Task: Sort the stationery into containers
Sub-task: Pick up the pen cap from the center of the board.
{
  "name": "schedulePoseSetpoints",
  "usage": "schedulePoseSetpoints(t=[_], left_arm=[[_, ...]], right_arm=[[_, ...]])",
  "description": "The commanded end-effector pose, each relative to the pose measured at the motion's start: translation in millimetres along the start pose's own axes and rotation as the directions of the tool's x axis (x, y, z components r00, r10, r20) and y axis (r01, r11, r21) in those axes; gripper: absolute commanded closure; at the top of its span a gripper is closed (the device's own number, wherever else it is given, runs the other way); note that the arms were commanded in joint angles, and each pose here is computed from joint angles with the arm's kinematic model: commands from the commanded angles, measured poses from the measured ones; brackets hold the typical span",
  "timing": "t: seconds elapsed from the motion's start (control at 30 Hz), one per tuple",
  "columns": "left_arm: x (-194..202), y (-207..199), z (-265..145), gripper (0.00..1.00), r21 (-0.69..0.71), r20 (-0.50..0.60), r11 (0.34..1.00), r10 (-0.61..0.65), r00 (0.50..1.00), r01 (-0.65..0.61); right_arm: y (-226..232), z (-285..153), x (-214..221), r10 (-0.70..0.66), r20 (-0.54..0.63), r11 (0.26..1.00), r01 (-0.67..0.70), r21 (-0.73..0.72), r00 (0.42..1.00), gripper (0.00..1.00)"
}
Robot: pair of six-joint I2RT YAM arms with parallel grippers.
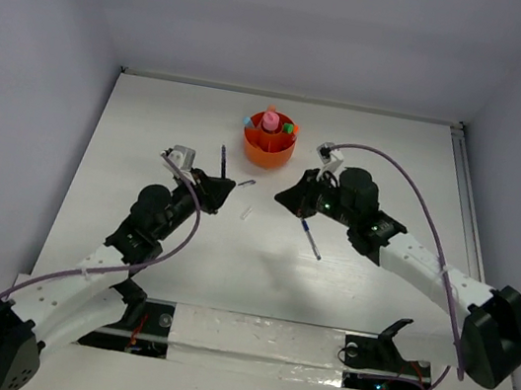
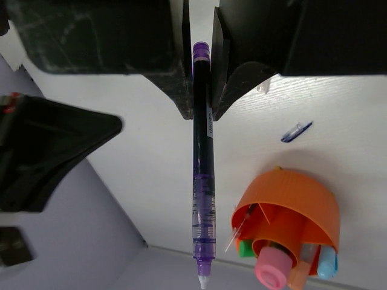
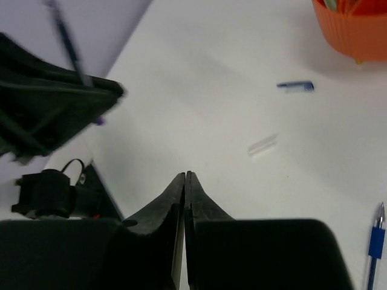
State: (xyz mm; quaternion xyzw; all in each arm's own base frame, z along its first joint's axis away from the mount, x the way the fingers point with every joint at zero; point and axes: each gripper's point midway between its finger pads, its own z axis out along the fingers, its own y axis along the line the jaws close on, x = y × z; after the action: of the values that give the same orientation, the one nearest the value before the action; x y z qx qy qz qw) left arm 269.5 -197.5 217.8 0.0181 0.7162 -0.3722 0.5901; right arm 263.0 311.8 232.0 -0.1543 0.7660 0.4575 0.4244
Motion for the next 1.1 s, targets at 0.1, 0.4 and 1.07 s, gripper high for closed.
schedulePoseSetpoints(t=[0.1, 0.4, 1.07], left_arm=[[-20.7, 16.3, -22.3, 1.00, -0.081, 0.136, 0.997, 0.022, 0.991, -0.011], [-30.0, 5.1, -35.8, 1.00, -0.030, 0.190, 1.000, 0.005, 0.982, 0.000], [-28.6, 1.6, -34.6, 1.00, -0.017, 0.183, 1.000, 0.006, 0.983, -0.003]], right_arm=[[-33.7, 38.0, 53.8, 0.010, -0.164, 0.988, 0.016, 0.153, 0.986, 0.69], [-59.7, 94.8, 105.1, 0.022, -0.317, 0.968, 0.060, 0.245, 0.948, 0.29], [-62.6, 166.8, 131.5, 0.131, -0.351, 0.974, -0.053, 0.222, 0.927, 0.30]])
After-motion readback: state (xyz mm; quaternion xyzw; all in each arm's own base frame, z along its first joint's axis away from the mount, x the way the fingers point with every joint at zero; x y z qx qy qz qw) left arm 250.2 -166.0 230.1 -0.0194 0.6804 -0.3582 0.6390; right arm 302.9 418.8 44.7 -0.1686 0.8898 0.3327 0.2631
